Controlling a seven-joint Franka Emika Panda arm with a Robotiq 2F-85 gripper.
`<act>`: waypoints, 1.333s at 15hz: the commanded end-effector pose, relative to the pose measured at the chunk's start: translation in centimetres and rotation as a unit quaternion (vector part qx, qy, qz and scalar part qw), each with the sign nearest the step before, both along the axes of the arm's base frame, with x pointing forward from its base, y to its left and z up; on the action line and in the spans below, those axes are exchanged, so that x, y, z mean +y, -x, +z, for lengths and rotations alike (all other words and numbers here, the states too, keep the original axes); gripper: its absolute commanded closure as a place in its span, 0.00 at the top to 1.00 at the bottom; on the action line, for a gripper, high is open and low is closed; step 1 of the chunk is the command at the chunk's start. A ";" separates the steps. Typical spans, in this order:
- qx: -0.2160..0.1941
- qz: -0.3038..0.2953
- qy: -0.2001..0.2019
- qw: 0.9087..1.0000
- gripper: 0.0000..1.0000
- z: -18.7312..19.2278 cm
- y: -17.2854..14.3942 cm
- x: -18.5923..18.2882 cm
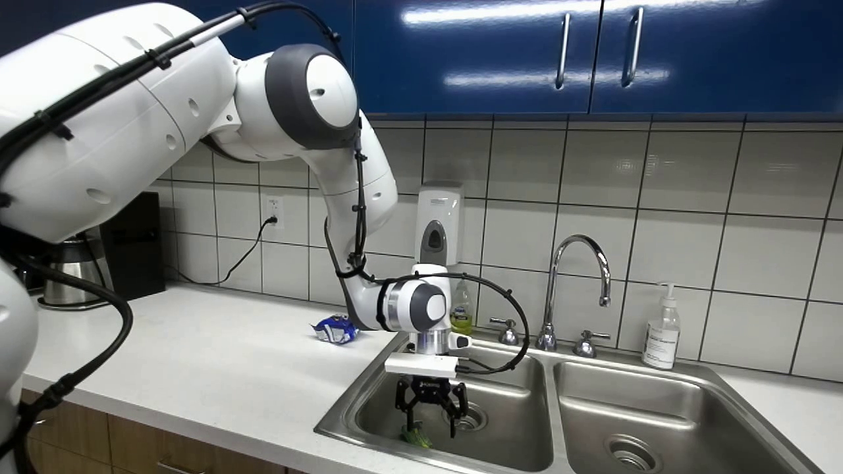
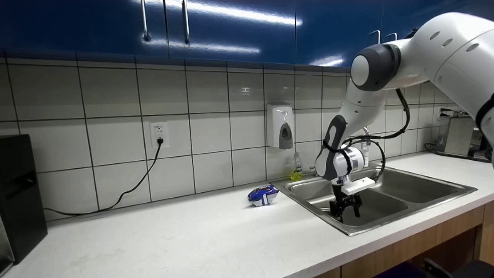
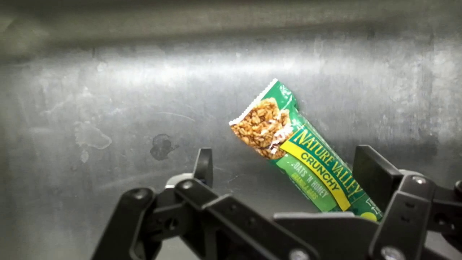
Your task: Remove the green packet from the sink and put it on the left side of the counter
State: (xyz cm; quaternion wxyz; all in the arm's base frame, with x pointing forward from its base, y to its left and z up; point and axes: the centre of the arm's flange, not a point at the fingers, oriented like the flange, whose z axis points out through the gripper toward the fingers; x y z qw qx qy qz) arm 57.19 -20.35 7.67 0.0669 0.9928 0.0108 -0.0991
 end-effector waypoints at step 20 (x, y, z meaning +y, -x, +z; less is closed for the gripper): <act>0.046 0.331 -0.071 0.940 1.00 0.0 1.7 0.9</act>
